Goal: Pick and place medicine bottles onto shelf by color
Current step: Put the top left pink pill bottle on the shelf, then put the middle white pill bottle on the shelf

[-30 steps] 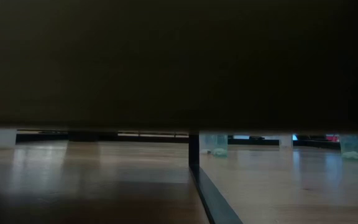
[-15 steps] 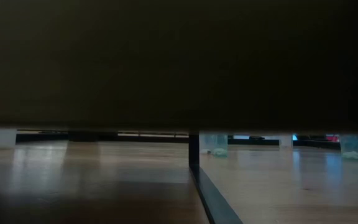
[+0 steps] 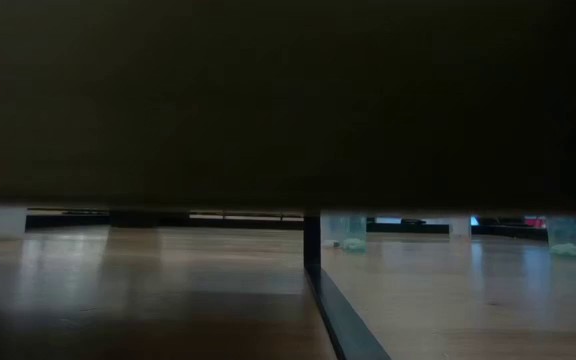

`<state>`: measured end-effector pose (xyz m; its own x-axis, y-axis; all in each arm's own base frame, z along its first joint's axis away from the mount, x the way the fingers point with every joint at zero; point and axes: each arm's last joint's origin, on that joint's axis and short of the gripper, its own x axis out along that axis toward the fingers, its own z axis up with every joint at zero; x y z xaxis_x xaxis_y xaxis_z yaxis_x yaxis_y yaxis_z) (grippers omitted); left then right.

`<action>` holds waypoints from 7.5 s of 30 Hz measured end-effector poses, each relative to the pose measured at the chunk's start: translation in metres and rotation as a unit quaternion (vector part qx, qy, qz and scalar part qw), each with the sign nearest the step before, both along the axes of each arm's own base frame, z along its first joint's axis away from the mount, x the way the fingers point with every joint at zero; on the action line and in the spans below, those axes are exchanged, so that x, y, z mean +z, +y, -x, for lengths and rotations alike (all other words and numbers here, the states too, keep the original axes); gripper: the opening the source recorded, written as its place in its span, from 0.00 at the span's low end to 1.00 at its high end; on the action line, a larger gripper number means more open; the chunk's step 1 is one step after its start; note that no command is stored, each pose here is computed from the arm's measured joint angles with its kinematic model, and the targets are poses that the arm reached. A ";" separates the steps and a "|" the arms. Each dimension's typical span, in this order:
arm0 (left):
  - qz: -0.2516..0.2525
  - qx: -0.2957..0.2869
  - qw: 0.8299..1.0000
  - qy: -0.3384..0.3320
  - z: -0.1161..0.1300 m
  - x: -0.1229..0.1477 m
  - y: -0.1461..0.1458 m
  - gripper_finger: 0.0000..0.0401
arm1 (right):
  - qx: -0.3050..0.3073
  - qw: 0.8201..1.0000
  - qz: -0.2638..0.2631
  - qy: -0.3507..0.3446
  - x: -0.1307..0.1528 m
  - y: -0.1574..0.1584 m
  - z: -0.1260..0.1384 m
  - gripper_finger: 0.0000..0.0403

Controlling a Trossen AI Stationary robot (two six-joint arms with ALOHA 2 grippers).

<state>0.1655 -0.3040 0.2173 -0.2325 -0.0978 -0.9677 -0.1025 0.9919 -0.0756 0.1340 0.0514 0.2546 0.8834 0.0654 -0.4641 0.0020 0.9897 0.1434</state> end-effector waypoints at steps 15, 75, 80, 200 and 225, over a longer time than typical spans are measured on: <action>0.013 0.017 1.000 -0.007 0.002 0.013 0.004 0.59 | 0.000 1.000 0.000 0.000 0.000 0.000 0.000 0.04; -0.241 0.101 0.957 -0.127 -0.087 0.054 0.128 0.59 | 0.000 1.000 0.000 0.000 0.000 0.000 0.000 0.04; -0.245 0.105 0.954 -0.141 -0.095 0.065 0.153 0.59 | 0.000 1.000 0.000 0.000 0.000 0.000 0.000 0.04; -0.175 0.462 0.866 -0.077 -0.011 -0.047 0.264 0.59 | 0.035 0.997 0.060 -0.029 0.004 0.001 -0.002 0.04; -0.173 0.462 0.866 -0.078 -0.011 -0.047 0.264 0.41 | 0.035 0.997 0.060 -0.029 0.004 0.001 -0.002 0.04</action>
